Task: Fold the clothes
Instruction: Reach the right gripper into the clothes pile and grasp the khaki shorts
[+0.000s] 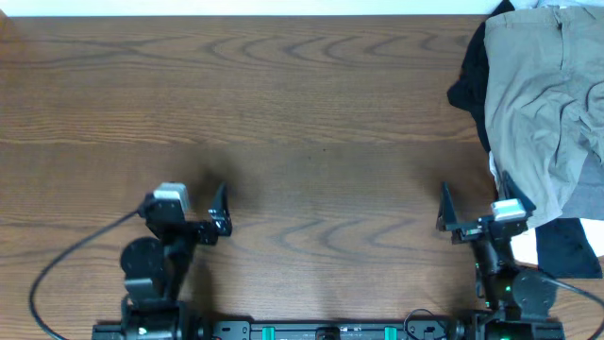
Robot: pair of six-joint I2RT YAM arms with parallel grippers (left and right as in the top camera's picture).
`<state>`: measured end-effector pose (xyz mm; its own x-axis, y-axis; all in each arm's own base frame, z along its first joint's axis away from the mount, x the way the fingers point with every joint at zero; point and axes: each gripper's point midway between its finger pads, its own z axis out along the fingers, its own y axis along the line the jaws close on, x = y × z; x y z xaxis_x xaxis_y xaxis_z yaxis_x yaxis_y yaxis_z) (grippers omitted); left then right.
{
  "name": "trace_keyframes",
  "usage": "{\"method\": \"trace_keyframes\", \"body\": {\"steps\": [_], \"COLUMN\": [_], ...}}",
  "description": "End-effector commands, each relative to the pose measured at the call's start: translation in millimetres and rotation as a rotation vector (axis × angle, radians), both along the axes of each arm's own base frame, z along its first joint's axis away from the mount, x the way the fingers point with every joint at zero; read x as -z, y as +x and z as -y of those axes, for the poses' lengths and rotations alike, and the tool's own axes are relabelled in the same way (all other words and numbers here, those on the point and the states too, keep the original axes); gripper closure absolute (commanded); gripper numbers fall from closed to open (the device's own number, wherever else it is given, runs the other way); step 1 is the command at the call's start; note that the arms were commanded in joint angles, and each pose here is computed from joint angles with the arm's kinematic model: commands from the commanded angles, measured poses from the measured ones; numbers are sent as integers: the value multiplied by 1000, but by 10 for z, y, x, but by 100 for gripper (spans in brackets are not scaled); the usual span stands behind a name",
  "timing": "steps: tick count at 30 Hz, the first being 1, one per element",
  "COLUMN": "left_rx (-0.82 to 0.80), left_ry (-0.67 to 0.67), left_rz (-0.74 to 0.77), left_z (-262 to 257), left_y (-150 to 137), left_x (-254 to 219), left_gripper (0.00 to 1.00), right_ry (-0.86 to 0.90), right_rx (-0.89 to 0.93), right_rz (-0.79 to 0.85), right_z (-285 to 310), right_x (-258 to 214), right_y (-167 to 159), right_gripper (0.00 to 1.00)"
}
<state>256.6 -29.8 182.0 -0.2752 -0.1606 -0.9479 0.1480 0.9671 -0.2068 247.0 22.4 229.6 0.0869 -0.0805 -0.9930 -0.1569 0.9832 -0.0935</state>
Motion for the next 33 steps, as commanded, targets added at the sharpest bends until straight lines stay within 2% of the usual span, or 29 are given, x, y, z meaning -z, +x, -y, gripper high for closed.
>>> {"method": "trace_keyframes", "body": {"steps": [1, 6, 14, 20, 22, 24, 26, 28, 32, 33], "left_rx": [82, 138, 167, 278, 304, 323, 337, 345, 365, 369], "left_ry": [-33, -61, -70, 38, 47, 50, 43, 32, 37, 38], "left_rz": [-8, -121, -408, -619, -670, -690, -701, -728, -758, -766], "left_z": [144, 232, 251, 368, 429, 503, 581, 645, 733, 749], "left_y": [110, 382, 872, 1073, 1126, 1214, 1310, 1347, 1405, 1413], "left_x": [-420, -755, -973, -876, -812, -729, -627, -527, -377, -341], "left_gripper": [2, 2, 2, 2, 2, 2, 2, 2, 2, 2], "right_ry": [-14, -19, -12, 8, 33, 130, 136, 116, 109, 96], "right_rx": [-67, -160, -303, -354, -341, -342, -350, -272, 171, 232], "right_rz": [5, -148, -470, -769, -812, -852, -832, -821, -822, -818], "right_z": [-118, -248, -392, -394, -369, -409, -399, -247, 525, 635], "right_x": [-377, -640, -831, -677, -634, -587, -552, -480, -253, -222], "right_y": [35, 342, 1178, 1711, 1889, 2002, 2131, 2270, 2569, 2599], "right_gripper": [1, 1, 1, 1, 1, 1, 1, 1, 3, 3]}}
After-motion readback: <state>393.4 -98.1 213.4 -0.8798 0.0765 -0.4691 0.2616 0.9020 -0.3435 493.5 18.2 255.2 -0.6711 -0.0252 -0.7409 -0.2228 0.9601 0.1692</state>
